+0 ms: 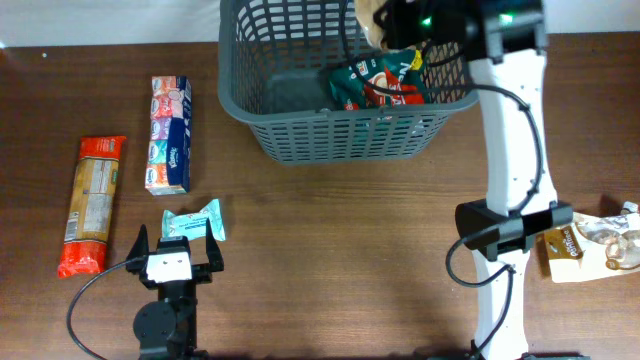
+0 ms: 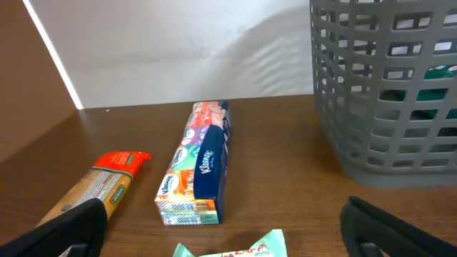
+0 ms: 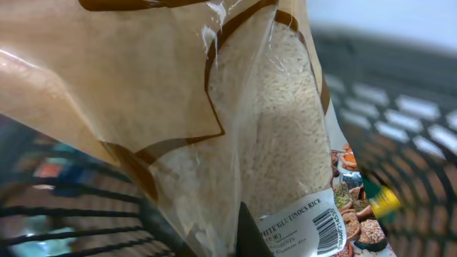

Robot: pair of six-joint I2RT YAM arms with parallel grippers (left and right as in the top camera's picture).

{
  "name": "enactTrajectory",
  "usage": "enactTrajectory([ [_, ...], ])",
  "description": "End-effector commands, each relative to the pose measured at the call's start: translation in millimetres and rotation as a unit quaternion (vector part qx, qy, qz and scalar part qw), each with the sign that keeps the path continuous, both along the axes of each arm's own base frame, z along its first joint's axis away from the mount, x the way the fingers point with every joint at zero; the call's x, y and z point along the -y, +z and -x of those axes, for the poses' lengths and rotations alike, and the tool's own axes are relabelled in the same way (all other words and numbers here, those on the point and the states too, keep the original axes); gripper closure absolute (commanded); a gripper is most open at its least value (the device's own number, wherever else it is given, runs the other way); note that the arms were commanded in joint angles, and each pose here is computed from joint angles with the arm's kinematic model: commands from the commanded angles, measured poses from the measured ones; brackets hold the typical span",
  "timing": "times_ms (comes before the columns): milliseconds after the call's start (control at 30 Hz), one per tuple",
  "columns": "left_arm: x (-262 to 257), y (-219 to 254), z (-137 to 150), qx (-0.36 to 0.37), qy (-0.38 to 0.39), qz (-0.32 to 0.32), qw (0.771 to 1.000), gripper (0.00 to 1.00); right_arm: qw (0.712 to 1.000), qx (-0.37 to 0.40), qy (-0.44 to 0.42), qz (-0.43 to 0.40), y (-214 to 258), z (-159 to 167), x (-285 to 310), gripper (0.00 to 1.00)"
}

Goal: Pack container
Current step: 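Lift the rice bag and carry it over the basket, then lower the rice bag into the basket and release it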

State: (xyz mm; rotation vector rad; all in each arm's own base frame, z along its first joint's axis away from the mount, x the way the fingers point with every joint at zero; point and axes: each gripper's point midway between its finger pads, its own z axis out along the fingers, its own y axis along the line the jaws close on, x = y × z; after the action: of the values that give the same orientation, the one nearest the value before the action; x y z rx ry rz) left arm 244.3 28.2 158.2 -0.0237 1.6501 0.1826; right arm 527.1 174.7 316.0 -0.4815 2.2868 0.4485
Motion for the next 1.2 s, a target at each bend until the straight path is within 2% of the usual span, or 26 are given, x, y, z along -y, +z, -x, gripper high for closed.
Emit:
enactTrajectory([
  [0,0.7,-0.9,0.0,0.001,-0.002,0.005,1.0,0.01,0.996,-0.006,-0.058,0.065,-19.1,-9.4,27.0,0.96],
  [167,0.7,-1.0,0.0,0.001,-0.002,0.005,1.0,0.01,0.993,-0.062,-0.066,0.07,-66.6,-12.2,27.2,0.97],
  [333,0.7,-0.9,0.0,0.001,-0.002,0.005,1.0,0.01,0.99,-0.098,-0.064,0.08,-94.5,-7.3,28.3,0.96],
  [833,0.6,-1.0,0.0,0.001,-0.002,0.005,1.0,0.01,0.978,-0.132,-0.091,0.133,-113.5,4.7,49.1,0.96],
  [1033,0.6,-1.0,0.0,0.001,-0.002,0.005,1.0,0.01,0.979,-0.129,-0.09,0.133,-112.9,3.7,48.8,0.8],
  [1067,0.6,-1.0,0.0,0.001,-0.002,0.005,1.0,0.01,0.979,-0.129,-0.09,0.133,-112.9,3.6,48.8,0.72],
  [1133,0.6,-1.0,0.0,0.001,-0.002,0.005,1.0,0.01,0.979,-0.129,-0.09,0.133,-112.8,3.5,48.7,0.41],
  [1167,0.7,-1.0,0.0,0.001,-0.002,0.005,1.0,0.01,0.979,-0.129,-0.09,0.133,-112.7,3.4,48.7,0.32],
])
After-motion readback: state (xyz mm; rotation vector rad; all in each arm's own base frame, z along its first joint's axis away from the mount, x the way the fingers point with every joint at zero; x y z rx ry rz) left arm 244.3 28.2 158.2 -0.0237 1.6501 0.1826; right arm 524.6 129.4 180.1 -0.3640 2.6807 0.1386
